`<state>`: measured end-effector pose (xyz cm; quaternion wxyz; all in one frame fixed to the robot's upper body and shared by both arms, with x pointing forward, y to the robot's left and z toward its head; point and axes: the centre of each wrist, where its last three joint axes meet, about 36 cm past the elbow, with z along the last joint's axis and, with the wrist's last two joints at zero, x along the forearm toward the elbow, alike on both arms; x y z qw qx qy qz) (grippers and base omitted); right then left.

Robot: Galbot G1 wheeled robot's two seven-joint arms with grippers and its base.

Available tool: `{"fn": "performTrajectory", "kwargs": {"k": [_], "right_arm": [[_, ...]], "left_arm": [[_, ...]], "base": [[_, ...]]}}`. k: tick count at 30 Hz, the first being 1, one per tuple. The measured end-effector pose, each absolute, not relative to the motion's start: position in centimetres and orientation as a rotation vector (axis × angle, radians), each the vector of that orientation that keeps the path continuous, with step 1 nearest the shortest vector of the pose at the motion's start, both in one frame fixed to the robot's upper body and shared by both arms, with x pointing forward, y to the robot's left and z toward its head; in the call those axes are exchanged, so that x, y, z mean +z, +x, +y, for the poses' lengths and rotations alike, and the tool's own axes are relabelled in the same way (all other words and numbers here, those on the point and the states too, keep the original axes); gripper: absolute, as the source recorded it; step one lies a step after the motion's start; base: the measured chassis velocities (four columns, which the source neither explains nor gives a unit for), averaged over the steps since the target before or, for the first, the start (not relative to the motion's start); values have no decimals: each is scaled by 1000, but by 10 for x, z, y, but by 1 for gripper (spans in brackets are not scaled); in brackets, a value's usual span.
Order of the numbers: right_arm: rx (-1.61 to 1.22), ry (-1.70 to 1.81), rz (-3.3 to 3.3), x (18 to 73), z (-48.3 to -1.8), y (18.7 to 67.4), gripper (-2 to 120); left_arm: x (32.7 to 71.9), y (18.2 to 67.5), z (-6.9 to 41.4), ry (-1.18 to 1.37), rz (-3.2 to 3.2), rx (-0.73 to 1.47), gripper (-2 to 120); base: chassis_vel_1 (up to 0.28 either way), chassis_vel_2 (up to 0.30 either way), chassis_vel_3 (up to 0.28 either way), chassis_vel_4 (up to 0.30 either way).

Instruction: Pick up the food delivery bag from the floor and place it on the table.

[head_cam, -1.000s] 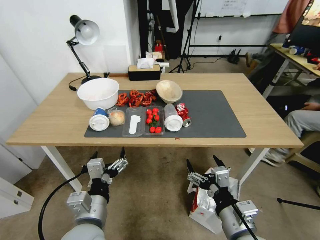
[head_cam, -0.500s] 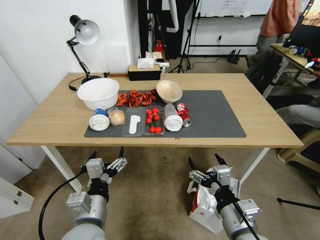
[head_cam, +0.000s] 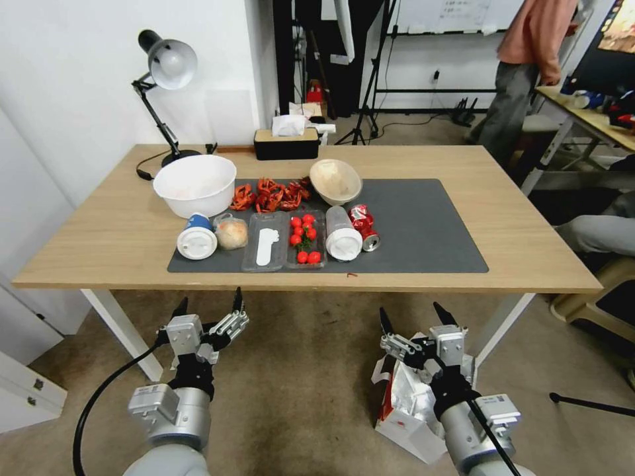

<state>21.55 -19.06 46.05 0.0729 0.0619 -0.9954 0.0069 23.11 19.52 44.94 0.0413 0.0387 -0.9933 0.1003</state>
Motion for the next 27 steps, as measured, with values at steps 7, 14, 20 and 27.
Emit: {"fn": "performTrajectory", "kwargs": {"k": [7, 14, 20, 27], "right_arm": [[25, 177, -2990, 461, -191, 215, 100], [26, 175, -2991, 461, -192, 215, 100], [27, 174, -2993, 461, -192, 215, 100], [25, 176, -2989, 459, -191, 215, 100]], "left_arm": [[448, 231, 196, 123, -3043, 311, 100], [448, 232, 195, 125, -3038, 310, 100], [448, 231, 195, 126, -3048, 319, 100], [448, 231, 194, 125, -3050, 324, 100]], "base": [[0, 0, 0, 0], [0, 0, 0, 0], [0, 0, 0, 0], [0, 0, 0, 0]]}}
